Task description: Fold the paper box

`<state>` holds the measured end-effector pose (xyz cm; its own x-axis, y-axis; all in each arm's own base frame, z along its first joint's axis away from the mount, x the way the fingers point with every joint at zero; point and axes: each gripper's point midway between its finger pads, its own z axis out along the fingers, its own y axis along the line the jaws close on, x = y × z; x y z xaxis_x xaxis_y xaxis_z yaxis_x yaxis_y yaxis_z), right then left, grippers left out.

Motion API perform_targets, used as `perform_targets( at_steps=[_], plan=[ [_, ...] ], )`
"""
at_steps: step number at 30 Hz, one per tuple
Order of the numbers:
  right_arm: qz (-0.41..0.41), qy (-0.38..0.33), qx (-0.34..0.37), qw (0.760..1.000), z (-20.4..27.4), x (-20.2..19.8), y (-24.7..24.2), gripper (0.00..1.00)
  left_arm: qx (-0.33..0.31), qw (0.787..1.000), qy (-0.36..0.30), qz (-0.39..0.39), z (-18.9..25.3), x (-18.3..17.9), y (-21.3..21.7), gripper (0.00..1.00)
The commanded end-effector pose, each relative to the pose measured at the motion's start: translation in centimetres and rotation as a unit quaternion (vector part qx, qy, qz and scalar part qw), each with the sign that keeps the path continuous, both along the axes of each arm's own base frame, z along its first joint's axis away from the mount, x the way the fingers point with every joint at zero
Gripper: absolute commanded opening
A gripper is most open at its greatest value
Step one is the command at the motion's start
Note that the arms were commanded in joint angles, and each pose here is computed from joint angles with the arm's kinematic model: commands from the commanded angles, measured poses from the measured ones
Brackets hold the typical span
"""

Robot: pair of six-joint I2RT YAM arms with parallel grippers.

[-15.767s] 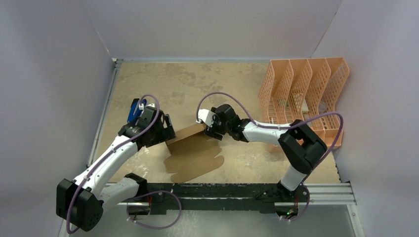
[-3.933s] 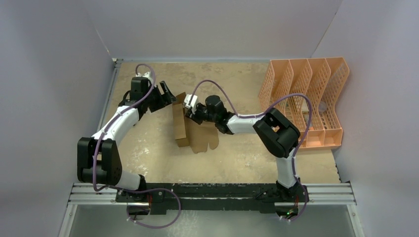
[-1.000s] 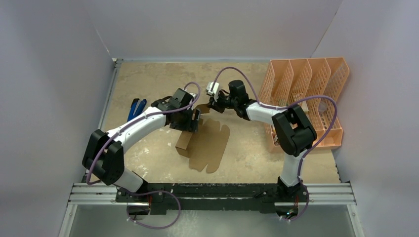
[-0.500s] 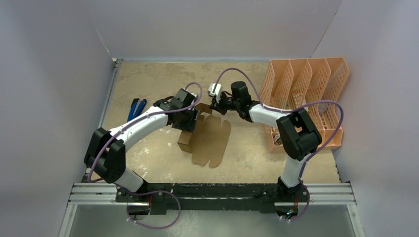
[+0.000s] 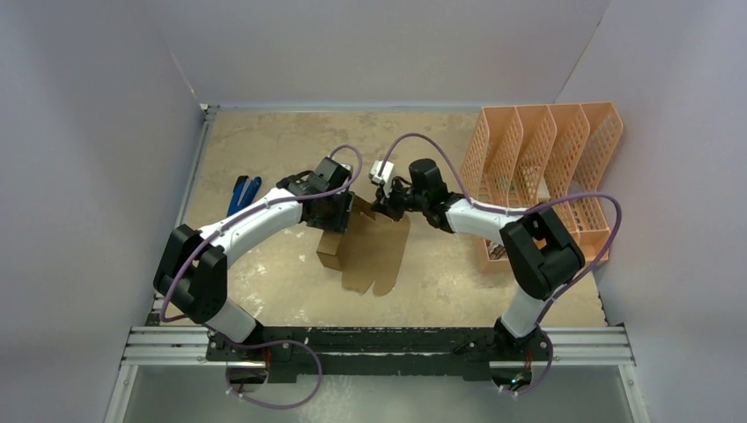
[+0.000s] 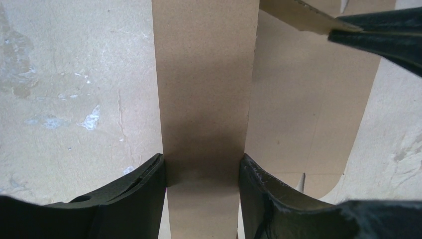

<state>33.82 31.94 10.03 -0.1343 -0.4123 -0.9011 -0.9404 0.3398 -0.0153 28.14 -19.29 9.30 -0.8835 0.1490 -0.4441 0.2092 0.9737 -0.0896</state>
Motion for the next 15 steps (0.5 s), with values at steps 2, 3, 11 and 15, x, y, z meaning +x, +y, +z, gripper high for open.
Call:
perform_targets(
  at_steps=[2, 3, 11, 15],
  plan=[
    [0.012, 0.029, 0.053, 0.998, 0.9, -1.5, 1.7, 0.0, -0.019, 0.999, -0.024, 0.01, 1.0, 1.5, -1.0, 0.48],
    [0.012, 0.036, 0.06, 0.997, 0.8, -1.5, 1.9, 0.0, -0.021, 0.999, -0.024, 0.006, 1.1, 1.5, -1.1, 0.48],
    [0.056, 0.064, 0.069, 0.994, -0.6, -1.7, 3.5, 0.04, -0.036, 0.998, -0.039, -0.026, 1.8, 1.4, -1.6, 0.53],
    [0.076, 0.055, 0.047, 0.994, -1.0, -1.3, 3.7, 0.06, -0.044, 0.997, -0.056, -0.039, 2.9, 1.4, -1.6, 0.57]
  ],
)
